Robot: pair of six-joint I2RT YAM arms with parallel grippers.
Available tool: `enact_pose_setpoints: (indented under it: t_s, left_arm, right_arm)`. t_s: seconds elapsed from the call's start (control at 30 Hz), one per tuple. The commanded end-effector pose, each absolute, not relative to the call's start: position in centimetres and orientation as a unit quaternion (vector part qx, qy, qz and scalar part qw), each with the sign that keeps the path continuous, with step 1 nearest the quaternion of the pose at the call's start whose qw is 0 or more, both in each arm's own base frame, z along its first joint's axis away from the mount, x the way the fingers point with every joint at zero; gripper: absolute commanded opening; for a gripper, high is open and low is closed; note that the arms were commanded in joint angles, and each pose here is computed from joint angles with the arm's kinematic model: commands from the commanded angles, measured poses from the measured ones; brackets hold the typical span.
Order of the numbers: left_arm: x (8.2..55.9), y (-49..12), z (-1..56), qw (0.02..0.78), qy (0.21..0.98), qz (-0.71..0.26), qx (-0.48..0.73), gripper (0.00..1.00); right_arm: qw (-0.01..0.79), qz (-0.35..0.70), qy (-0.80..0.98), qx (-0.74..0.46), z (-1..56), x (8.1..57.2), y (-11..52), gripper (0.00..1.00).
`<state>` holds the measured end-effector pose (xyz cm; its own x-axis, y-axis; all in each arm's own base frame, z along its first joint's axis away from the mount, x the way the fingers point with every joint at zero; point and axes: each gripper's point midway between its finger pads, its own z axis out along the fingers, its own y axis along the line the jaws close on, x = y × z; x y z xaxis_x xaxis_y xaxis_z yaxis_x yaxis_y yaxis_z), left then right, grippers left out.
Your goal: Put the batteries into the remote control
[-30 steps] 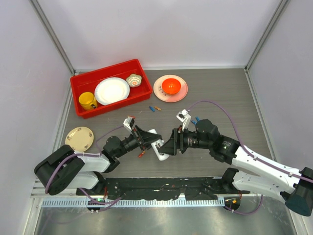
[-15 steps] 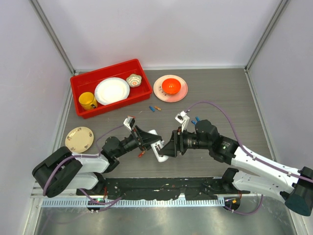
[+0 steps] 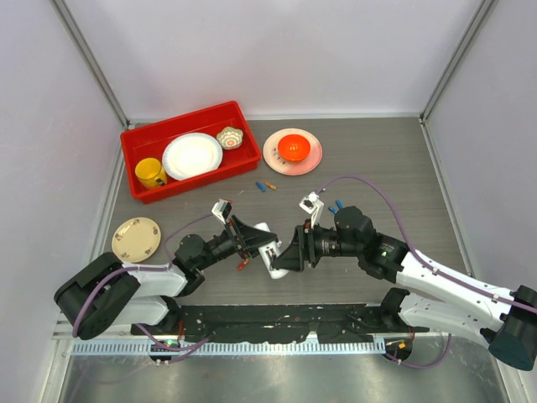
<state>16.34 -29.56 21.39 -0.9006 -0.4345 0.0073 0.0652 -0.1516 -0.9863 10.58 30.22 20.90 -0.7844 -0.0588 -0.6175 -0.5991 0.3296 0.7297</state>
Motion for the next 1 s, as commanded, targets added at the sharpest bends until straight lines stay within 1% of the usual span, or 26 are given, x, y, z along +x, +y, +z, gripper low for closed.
enact_pose_setpoints:
  t_s: [0.0, 0.2, 0.33, 0.43, 0.47, 0.53, 0.57, 0.6, 0.67, 0.7, 0.77, 0.8, 0.83, 0.9, 0.97]
  left_arm:
    - [14.7, -28.3, 27.8, 0.221, 0.534, -0.813, -0.07, 0.0]
    - [14.5, -28.3, 27.6, 0.226, 0.535, -0.811, -0.064, 0.0]
    - [14.6, -28.3, 27.5, 0.23, 0.537, -0.809, -0.063, 0.0]
    - [15.0, -28.5, 27.2, 0.24, 0.541, -0.804, -0.063, 0.0]
    - [15.2, -28.6, 26.9, 0.243, 0.544, -0.8, -0.064, 0.0]
    - [15.7, -28.9, 26.4, 0.255, 0.552, -0.792, -0.063, 0.0]
    - [16.0, -29.1, 26.1, 0.257, 0.558, -0.786, -0.067, 0.0]
    - [16.5, -29.2, 25.8, 0.267, 0.561, -0.781, -0.071, 0.0]
    - [17.0, -29.3, 25.6, 0.274, 0.562, -0.776, -0.076, 0.0]
    - [17.4, -29.4, 25.2, 0.277, 0.566, -0.772, -0.081, 0.0]
    - [17.9, -29.5, 24.9, 0.28, 0.569, -0.768, -0.09, 0.0]
    - [18.1, -29.6, 24.8, 0.282, 0.571, -0.766, -0.093, 0.0]
    - [18.5, -29.6, 24.3, 0.285, 0.574, -0.76, -0.102, 0.0]
    - [18.9, -29.6, 24.0, 0.288, 0.577, -0.756, -0.109, 0.0]
    - [19.4, -29.7, 23.6, 0.293, 0.58, -0.751, -0.117, 0.0]
  right_arm:
    - [0.277, 0.556, 0.755, -0.208, 23.0, 11.3, 30.7, 0.68]
    - [0.348, 0.518, 0.766, -0.151, 24.8, 14.2, 28.7, 0.68]
    - [0.35, 0.481, 0.791, -0.141, 23.9, 15.1, 28.1, 0.65]
    - [0.357, 0.457, 0.806, -0.118, 24.2, 16.3, 27.9, 0.58]
    - [0.348, 0.441, 0.82, -0.111, 23.7, 16.3, 27.5, 0.52]
    - [0.357, 0.415, 0.831, -0.097, 24.7, 17.5, 27.4, 0.48]
    - [0.345, 0.393, 0.847, -0.098, 24.1, 17.4, 26.9, 0.47]
    - [0.355, 0.382, 0.848, -0.094, 25.3, 18.1, 26.9, 0.46]
    - [0.34, 0.351, 0.867, -0.104, 24.9, 17.9, 26.2, 0.46]
    - [0.35, 0.349, 0.862, -0.113, 26.5, 18.1, 26.2, 0.46]
    - [0.33, 0.321, 0.878, -0.133, 25.9, 17.5, 26.0, 0.46]
    - [0.335, 0.322, 0.876, -0.132, 27.1, 17.5, 26.0, 0.46]
    - [0.314, 0.303, 0.889, -0.135, 26.1, 17.3, 25.8, 0.46]
    - [0.301, 0.299, 0.892, -0.158, 26.7, 16.7, 26.3, 0.46]
    - [0.262, 0.266, 0.91, -0.18, 24.9, 15.7, 26.6, 0.47]
